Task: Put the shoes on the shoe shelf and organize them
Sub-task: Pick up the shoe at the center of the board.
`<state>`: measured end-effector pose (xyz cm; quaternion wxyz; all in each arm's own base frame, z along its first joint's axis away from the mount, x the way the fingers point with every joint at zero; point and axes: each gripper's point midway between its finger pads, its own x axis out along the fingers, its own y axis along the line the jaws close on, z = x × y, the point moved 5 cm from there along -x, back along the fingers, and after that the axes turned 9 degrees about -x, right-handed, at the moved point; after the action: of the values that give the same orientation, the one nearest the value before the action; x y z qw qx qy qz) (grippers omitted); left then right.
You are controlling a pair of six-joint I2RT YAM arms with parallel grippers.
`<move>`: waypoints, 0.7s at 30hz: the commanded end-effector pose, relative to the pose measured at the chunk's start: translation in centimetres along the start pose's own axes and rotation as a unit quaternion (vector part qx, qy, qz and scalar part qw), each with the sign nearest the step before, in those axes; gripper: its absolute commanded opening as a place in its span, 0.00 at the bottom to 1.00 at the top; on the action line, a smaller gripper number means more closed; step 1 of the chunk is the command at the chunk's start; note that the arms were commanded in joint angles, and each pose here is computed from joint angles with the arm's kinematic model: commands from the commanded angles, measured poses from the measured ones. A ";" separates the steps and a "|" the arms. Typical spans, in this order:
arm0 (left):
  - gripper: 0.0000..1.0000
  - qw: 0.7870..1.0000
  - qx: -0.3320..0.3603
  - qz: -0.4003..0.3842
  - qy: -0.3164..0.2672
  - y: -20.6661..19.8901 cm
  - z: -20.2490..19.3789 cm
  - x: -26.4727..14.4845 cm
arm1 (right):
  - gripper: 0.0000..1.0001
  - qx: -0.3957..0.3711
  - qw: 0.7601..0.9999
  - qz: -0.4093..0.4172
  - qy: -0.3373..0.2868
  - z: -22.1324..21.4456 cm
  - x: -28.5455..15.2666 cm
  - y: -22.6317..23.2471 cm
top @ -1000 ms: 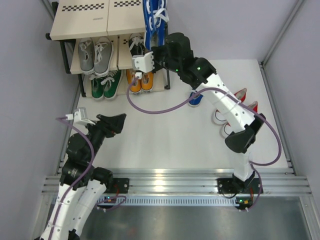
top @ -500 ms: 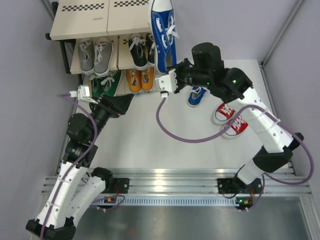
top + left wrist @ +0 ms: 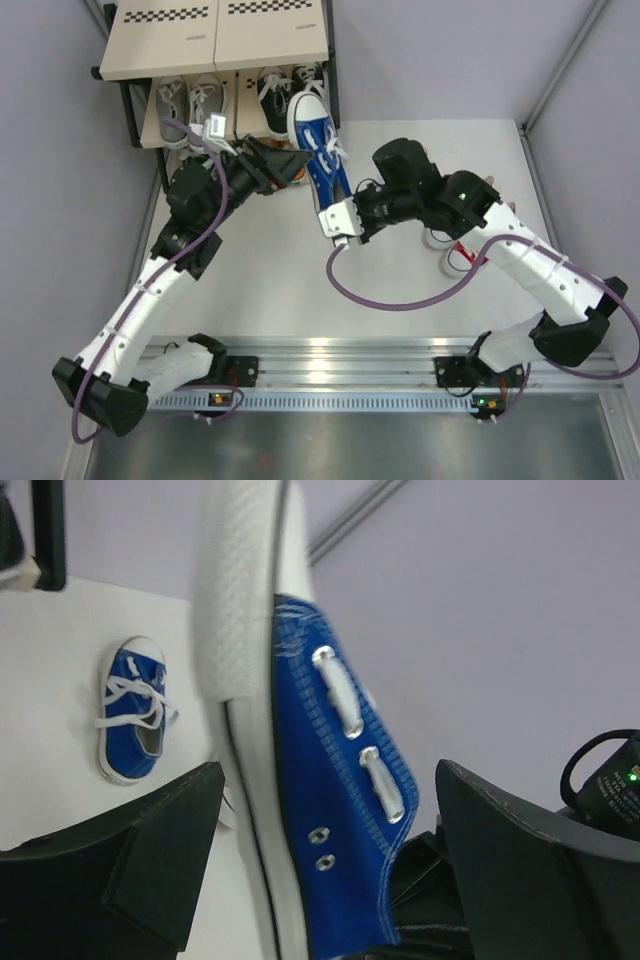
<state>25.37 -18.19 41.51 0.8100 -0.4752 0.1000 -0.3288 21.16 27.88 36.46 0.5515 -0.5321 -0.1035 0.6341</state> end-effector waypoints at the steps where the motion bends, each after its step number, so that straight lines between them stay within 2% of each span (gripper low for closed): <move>1: 0.92 0.999 0.011 -0.048 0.020 -2.8 -1.0 1.4 | 0.00 -0.037 0.996 -0.061 -0.055 3.2 -2.5 -1.5; 5: 0.96 0.998 0.001 -0.034 0.047 -1.9 -3.4 2.4 | 0.00 -0.033 0.996 -0.052 -0.064 3.5 -2.4 -0.8; 9: 0.95 0.998 0.005 0.000 0.056 0.5 -4.9 2.6 | 0.00 -0.030 0.996 -0.048 -0.070 3.7 -2.4 -0.3; 11: 0.95 0.998 0.010 0.035 0.057 1.9 -5.2 2.4 | 0.00 -0.031 0.996 -0.048 -0.070 3.8 -2.6 -0.2; 16: 0.96 0.997 0.021 0.047 0.064 2.8 -5.7 1.9 | 0.00 -0.033 0.995 -0.047 -0.077 4.0 -3.0 0.2; 20: 0.91 0.995 -0.002 0.016 0.102 1.7 -6.5 2.0 | 0.00 -0.023 0.995 -0.041 -0.085 4.0 -2.6 0.6; 21: 0.83 0.994 -0.009 0.003 0.105 1.3 -6.5 2.1 | 0.00 -0.021 0.995 -0.039 -0.086 4.0 -2.4 0.8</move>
<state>24.94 -23.18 36.66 0.8068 -0.4434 0.1878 -0.3423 18.03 26.52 34.49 0.5422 -0.4965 -0.0755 0.6737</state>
